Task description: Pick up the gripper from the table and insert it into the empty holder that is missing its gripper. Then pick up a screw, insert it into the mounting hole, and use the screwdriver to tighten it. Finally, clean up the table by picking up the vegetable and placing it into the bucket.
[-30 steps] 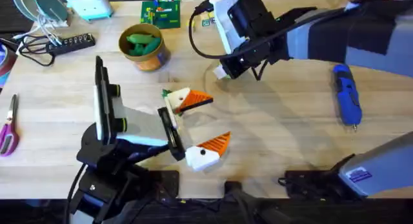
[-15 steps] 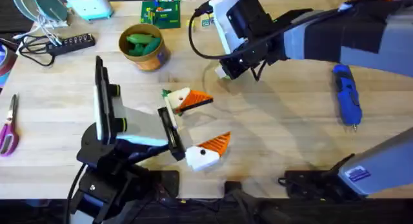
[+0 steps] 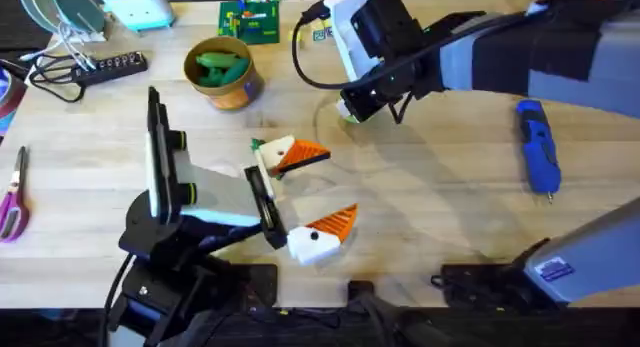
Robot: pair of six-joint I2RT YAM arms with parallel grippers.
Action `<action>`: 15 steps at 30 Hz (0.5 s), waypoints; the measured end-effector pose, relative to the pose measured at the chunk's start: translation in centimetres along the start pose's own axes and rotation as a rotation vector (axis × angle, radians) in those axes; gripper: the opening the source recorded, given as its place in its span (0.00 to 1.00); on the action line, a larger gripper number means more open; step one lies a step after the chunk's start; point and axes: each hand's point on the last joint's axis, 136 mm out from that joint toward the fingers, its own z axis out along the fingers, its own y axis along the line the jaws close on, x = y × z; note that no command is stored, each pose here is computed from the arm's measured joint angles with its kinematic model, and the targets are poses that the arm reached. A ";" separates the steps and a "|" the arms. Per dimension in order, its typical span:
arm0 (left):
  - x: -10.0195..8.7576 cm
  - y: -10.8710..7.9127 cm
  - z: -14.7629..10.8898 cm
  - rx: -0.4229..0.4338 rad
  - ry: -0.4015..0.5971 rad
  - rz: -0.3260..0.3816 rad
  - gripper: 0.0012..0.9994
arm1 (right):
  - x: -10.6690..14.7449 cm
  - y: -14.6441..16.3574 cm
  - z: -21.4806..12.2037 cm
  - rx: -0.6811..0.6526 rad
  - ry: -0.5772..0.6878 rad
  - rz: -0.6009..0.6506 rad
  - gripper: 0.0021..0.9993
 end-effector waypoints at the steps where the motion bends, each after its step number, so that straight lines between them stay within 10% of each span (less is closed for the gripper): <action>1: 0.0 0.0 0.0 0.000 0.000 0.000 0.99 | -0.1 0.0 -0.1 0.000 -0.004 0.000 0.01; 15: 0.0 0.0 0.0 0.000 0.000 0.000 0.99 | -5.7 0.8 -12.8 0.011 -0.298 -0.011 0.01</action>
